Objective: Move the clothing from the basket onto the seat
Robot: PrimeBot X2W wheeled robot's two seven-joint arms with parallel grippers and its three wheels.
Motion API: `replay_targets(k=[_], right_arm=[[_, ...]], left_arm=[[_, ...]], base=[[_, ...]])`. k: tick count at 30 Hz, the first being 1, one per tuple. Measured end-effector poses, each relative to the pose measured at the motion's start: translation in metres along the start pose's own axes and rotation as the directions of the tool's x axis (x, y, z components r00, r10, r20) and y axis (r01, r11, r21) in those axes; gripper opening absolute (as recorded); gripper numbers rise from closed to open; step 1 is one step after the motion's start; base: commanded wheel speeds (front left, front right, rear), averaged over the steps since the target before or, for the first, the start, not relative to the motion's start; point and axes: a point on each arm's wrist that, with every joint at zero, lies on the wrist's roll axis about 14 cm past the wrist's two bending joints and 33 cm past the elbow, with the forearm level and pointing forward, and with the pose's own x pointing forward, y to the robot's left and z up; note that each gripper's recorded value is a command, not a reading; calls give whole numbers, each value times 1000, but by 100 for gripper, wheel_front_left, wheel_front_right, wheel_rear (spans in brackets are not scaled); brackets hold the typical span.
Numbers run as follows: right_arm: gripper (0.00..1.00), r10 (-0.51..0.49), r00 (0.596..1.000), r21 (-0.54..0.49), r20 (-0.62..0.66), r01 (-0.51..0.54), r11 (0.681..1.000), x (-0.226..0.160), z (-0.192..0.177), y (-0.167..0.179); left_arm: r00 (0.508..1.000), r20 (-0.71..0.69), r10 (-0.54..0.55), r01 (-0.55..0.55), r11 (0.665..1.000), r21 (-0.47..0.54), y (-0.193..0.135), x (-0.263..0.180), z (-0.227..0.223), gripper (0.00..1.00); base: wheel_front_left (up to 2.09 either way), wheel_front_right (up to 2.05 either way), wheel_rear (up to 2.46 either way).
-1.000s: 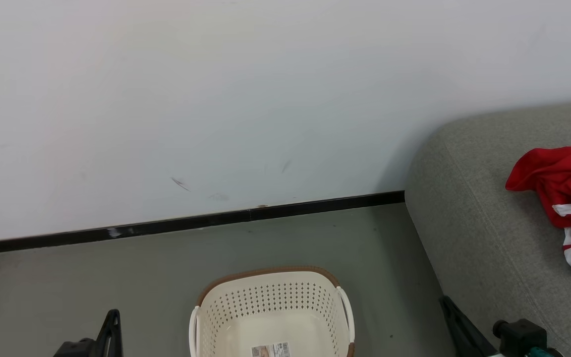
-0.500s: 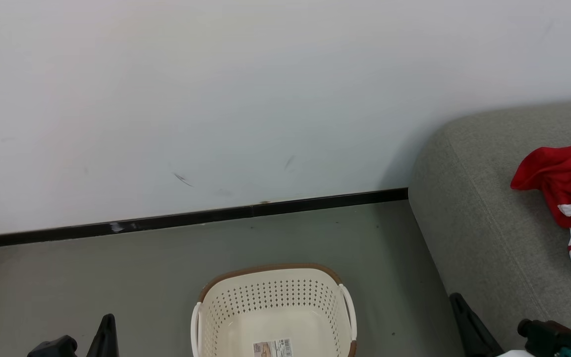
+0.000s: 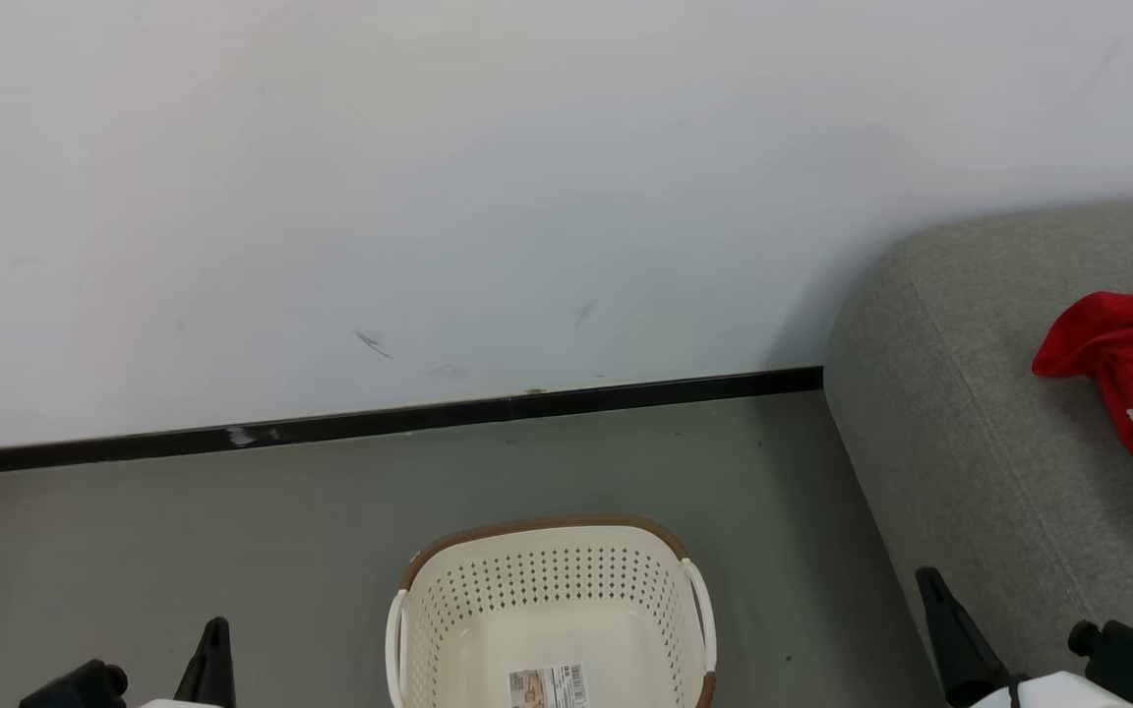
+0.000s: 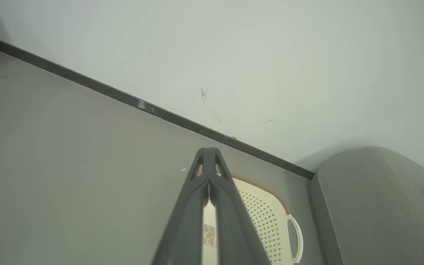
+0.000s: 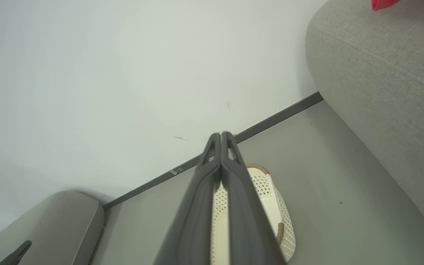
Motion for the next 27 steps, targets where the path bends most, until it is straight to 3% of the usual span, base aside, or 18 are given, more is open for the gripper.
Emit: replay_targets(k=[13,27], right_arm=[[0,-35,999,201,-22,39,979,7,0,-9],[0,-53,998,409,-38,64,910,15,1,-14]], left_arm=[[999,-30,-9,3,980,-201,2,1,0,0],[998,-38,-48,28,914,-406,-2,3,4,0]], base=[[0,0,0],[0,0,0]])
